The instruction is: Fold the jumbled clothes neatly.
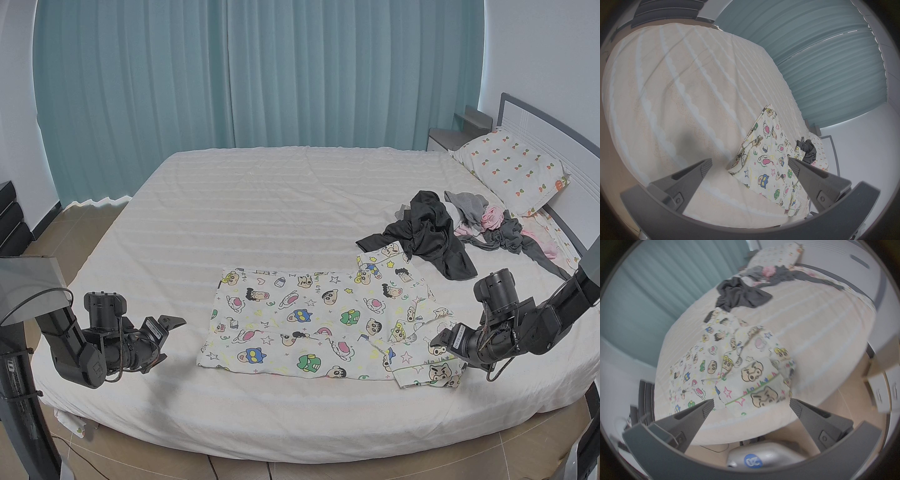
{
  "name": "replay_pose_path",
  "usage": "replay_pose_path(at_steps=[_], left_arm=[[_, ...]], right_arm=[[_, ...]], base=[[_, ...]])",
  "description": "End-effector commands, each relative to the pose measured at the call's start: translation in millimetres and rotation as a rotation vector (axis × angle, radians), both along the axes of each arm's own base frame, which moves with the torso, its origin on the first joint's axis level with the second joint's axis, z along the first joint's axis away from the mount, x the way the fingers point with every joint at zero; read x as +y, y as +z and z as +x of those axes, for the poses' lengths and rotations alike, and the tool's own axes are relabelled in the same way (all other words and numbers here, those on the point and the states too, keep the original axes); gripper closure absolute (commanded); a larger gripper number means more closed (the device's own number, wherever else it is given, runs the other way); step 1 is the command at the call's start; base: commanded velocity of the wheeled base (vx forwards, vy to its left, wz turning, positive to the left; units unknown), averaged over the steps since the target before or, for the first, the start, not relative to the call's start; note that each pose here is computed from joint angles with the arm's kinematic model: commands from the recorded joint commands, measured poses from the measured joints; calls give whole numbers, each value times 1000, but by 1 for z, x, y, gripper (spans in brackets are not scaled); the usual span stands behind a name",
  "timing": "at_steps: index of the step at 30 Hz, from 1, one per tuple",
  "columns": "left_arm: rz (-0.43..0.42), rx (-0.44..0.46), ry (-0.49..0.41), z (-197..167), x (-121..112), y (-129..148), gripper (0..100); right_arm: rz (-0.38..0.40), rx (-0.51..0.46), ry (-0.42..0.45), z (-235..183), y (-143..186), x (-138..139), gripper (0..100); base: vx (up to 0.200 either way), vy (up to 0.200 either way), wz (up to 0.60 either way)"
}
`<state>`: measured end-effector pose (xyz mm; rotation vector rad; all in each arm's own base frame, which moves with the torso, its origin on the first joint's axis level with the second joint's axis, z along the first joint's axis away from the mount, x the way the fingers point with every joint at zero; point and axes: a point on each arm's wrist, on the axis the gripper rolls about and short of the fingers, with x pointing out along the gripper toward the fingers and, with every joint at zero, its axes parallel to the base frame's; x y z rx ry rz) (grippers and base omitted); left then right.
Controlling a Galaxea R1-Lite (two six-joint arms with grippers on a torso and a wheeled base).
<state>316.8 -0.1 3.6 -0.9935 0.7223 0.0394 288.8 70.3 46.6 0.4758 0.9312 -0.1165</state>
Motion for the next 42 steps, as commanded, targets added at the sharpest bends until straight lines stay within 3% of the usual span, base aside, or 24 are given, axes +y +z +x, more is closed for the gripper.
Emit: replay_pose_path(at_steps=[1, 5, 10, 11, 13, 18, 21, 26, 42], left_arm=[[0, 2, 0, 0, 0, -1, 0], [0, 3, 0, 0, 0, -2, 0], [0, 0, 0, 0, 0, -1, 0], [-3, -23, -1, 0, 0, 0, 0], [-7, -36, -7, -4, 0, -2, 0], [-7, -113, -6, -9, 0, -9, 0], [-8, -157, -7, -14, 0, -13, 0], [-7, -208, -7, -20, 0, -19, 0], [-6, -210, -6, -20, 0, -20, 0]], right_arm=[[-8, 6, 179, -15, -39, -41, 0], [0, -21, 248, -15, -51, -53, 0], [100, -53, 330, -14, -60, -74, 0], [139, -75, 381, -14, -62, -81, 0], [157, -72, 400, -13, -67, -86, 0], [162, -130, 449, -7, -81, -90, 0], [144, -197, 448, -1, -84, -91, 0], [146, -192, 446, -1, -93, -91, 0], [157, -229, 440, 8, -90, -88, 0]], base=[[0, 0, 0], [0, 0, 0], [0, 0, 0], [0, 0, 0], [0, 0, 0], [0, 0, 0], [0, 0, 0], [0, 0, 0], [0, 0, 0]])
